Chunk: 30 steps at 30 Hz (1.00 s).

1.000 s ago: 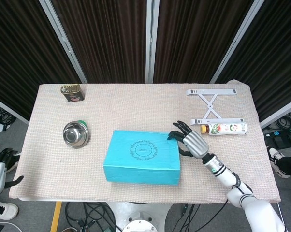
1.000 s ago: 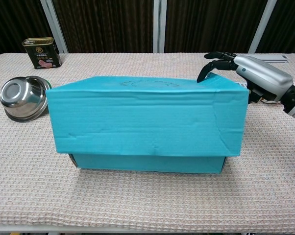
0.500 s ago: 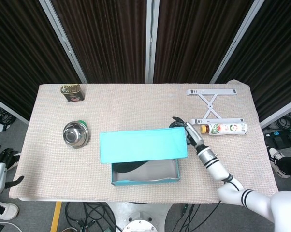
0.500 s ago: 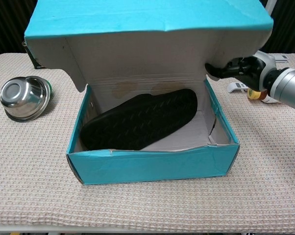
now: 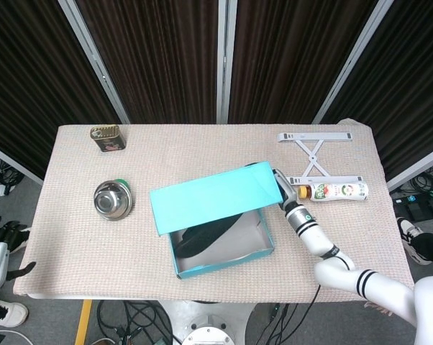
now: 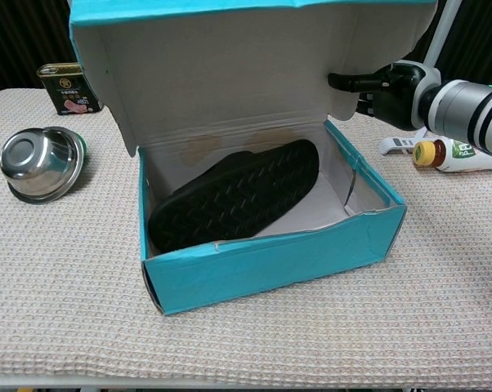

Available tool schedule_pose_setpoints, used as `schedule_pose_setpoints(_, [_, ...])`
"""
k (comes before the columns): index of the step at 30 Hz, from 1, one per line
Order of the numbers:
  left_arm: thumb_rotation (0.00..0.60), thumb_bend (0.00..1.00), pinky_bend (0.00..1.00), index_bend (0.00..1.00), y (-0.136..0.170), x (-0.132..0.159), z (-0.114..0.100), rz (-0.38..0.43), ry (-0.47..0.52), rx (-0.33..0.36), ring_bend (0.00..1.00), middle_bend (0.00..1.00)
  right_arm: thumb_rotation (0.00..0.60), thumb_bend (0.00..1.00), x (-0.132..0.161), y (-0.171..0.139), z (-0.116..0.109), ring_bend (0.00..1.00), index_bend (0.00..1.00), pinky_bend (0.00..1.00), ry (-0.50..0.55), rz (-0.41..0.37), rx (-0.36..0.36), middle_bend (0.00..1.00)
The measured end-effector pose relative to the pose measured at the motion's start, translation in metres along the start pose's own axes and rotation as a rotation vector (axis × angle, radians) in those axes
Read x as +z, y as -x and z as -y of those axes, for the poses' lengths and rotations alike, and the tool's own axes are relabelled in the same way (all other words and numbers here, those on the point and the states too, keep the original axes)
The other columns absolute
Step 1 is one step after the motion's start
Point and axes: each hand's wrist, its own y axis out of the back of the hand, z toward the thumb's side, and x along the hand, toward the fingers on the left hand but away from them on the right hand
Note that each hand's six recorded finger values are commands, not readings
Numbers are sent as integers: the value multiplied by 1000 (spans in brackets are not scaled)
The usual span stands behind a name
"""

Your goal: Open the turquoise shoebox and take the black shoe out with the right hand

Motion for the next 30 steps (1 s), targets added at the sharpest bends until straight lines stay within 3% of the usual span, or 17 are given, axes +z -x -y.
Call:
schedule_pose_setpoints(5, [600,48,104,248,-1,-1,0,2,4,-2,32,182,600,166,8,11,2,0,0,0,120,35,-28,72])
schedule_pose_setpoints(13, [600,47,104,248,1,-5,0,-7,8,-3,32,182,600,124,46,27,11,0,0,0,216,0,-40,24])
schedule_pose_setpoints(19, [600,48,104,248,2,-5,-2,0,11,3,32,182,600,123,62,38,18,0,0,0,170,-10,-48,0])
schedule_pose_setpoints(24, [600,47,104,248,5,-7,-2,-5,12,3,32,182,600,124,69,37,14,0,0,0,80,-50,-102,0])
schedule_pose_setpoints(27, [600,47,104,247,4,-8,-2,-6,15,4,32,182,600,124,73,29,4,0,0,0,-20,-114,-172,0])
schedule_pose_setpoints(30, [600,47,104,248,3,-7,-2,-1,16,8,32,181,600,99,81,14,-4,0,0,0,-184,-199,-217,0])
